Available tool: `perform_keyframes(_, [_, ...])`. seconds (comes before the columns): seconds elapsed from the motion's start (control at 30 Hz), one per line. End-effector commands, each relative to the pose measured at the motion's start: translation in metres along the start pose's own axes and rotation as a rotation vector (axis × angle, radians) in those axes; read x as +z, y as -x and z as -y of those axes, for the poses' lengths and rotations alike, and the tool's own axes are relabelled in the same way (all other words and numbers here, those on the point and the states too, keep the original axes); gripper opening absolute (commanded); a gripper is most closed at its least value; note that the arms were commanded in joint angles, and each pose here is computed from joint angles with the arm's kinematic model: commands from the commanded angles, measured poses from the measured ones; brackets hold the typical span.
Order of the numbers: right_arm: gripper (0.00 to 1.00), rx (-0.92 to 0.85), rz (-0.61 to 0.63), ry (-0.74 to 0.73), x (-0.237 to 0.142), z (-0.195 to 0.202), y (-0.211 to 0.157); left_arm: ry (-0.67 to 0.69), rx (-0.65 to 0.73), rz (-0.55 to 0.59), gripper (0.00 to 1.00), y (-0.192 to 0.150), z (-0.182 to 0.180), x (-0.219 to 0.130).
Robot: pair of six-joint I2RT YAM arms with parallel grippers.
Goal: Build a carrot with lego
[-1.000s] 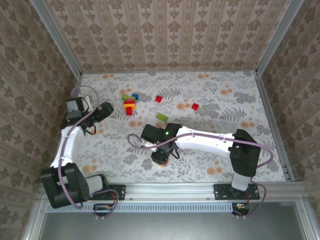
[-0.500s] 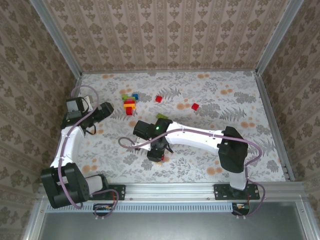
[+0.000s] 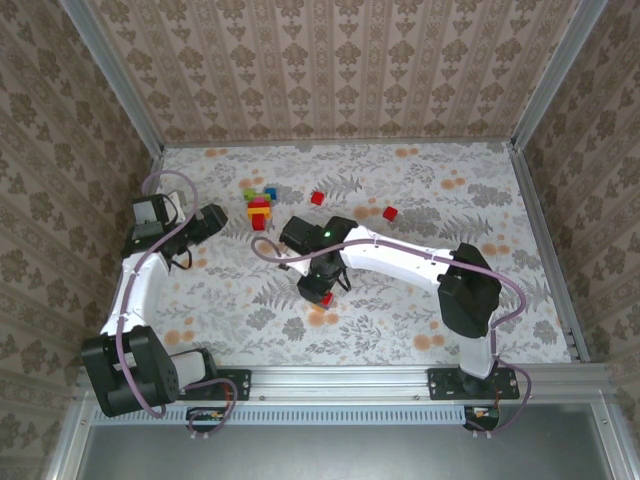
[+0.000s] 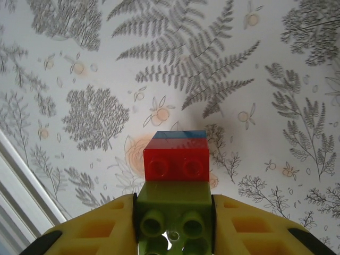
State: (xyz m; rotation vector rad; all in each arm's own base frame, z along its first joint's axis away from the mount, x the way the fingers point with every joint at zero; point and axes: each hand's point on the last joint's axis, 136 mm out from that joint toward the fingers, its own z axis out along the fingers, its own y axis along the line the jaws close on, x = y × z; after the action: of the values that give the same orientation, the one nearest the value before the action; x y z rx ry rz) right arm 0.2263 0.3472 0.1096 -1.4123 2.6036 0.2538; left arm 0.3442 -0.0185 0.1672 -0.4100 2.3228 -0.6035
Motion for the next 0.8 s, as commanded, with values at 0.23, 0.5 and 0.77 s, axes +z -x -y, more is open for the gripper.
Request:
perform_keyframes(0.23, [0.35, 0.161, 0.082, -0.025, -0.015, 0.002, 0.009, -0.017, 0.030, 0.016, 1.00, 0.008, 0.008, -0.004])
perform_keyframes(0.5, [0.36, 0.202, 0.074, -0.038, -0.003, 0.006, 0.008, -0.018, 0.031, 0.016, 1.00, 0.008, 0.008, -0.004])
perform_keyframes(0.77, [0.49, 0.200, 0.083, -0.027, -0.004, 0.002, 0.010, -0.014, 0.030, 0.016, 1.00, 0.008, 0.007, -0.003])
